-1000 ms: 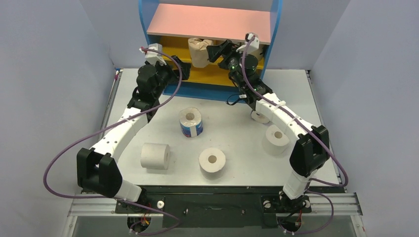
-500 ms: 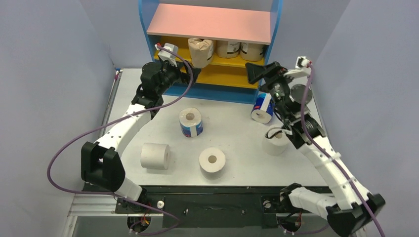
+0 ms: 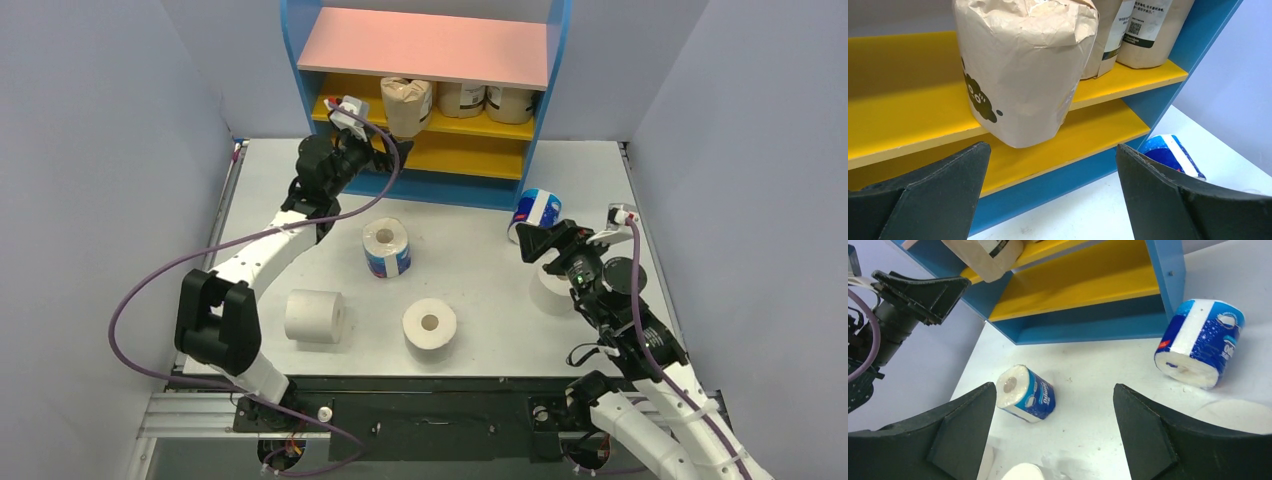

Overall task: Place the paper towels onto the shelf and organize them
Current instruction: Place the paper towel on the shelf.

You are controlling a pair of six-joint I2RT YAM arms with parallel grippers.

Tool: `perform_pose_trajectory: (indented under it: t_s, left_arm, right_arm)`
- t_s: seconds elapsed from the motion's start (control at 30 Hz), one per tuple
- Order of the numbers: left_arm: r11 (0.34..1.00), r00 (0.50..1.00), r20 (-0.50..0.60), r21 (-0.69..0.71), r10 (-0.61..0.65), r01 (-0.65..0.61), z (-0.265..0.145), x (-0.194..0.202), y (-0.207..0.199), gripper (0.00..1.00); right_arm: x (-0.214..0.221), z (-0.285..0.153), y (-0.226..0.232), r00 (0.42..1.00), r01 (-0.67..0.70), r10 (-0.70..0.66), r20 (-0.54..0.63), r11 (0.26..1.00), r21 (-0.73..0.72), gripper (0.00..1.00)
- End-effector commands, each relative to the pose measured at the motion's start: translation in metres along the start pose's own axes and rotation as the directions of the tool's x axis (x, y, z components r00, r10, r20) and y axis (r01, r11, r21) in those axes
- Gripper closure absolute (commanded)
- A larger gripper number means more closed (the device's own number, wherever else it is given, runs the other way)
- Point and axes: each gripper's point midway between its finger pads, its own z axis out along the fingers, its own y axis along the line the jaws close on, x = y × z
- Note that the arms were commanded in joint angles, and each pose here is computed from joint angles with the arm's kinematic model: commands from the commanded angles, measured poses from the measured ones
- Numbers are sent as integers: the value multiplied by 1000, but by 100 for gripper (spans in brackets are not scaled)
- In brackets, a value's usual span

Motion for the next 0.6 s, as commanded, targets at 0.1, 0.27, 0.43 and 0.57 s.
perform_pose_trajectory:
  t_s: [0.1,0.27,0.43,0.57]
  left_arm:
    - [999,989,140,-15,38,-37,26,-34,1,4]
    - [999,987,163,-34,6,0,39,-31,8,4]
    - [998,978,204,-37,-33,42,51,-38,12,4]
    - [998,973,223,-25,-57,64,59,-42,11,4]
  right_arm:
    - [7,-16,-12,999,40,-39,-6,999,15,18]
    - [9,-18,-18,998,55,-55,1,998,31,18]
    - [15,-18,-26,997,79,-78,-14,995,56,18]
    - [18,-16,-28,997,80,-79,-14,995,61,18]
